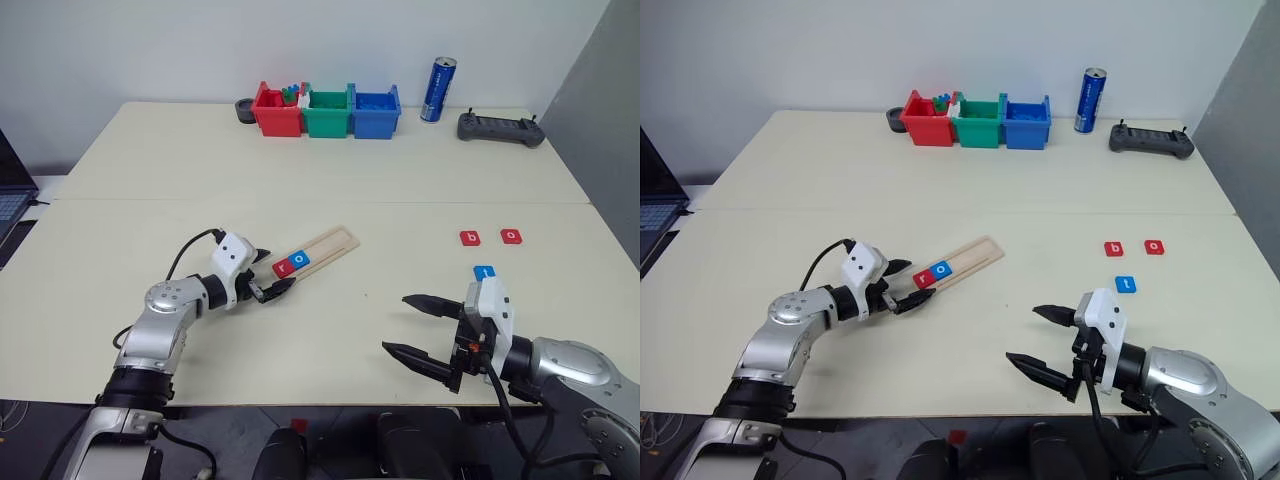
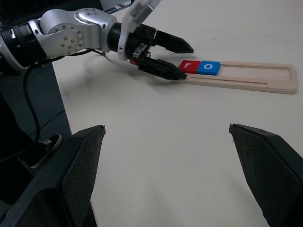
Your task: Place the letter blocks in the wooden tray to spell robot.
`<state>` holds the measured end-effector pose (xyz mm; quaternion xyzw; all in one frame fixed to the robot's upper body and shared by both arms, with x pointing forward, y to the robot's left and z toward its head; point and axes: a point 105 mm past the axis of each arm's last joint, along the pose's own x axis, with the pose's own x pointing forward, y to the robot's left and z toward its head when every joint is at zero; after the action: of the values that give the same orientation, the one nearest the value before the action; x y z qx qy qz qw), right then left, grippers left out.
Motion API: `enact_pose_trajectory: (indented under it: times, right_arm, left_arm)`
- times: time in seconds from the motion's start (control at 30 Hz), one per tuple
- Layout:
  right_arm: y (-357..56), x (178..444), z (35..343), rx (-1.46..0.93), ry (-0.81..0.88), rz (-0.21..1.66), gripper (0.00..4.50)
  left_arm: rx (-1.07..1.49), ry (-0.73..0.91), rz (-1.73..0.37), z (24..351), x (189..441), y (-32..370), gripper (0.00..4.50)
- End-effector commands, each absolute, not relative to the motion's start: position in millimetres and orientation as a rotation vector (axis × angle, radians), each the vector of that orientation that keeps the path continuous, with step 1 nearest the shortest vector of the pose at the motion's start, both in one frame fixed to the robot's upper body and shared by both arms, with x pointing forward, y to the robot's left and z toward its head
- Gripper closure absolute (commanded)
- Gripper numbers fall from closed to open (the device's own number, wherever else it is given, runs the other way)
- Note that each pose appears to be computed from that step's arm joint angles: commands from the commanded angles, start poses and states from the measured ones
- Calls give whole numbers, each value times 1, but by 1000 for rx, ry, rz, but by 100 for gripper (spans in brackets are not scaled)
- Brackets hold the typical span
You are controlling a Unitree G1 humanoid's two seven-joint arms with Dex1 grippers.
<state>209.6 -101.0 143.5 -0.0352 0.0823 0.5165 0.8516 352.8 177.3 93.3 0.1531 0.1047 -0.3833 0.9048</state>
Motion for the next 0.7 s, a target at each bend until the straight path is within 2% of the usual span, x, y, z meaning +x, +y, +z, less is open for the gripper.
enact_pose_trajectory:
  times: [0.03, 0.47, 0.7]
  right_arm:
    - [-96, 202, 154, -102, 122, 1132, 4]
    - [-90, 202, 165, -132, 87, 1164, 4]
    - [-86, 204, 173, -149, 62, 1183, 4]
  left_arm:
    - [362, 227, -852, 94, 352, 167, 0]
    - [407, 315, -820, 104, 364, 168, 0]
    - [404, 433, -895, 96, 349, 160, 0]
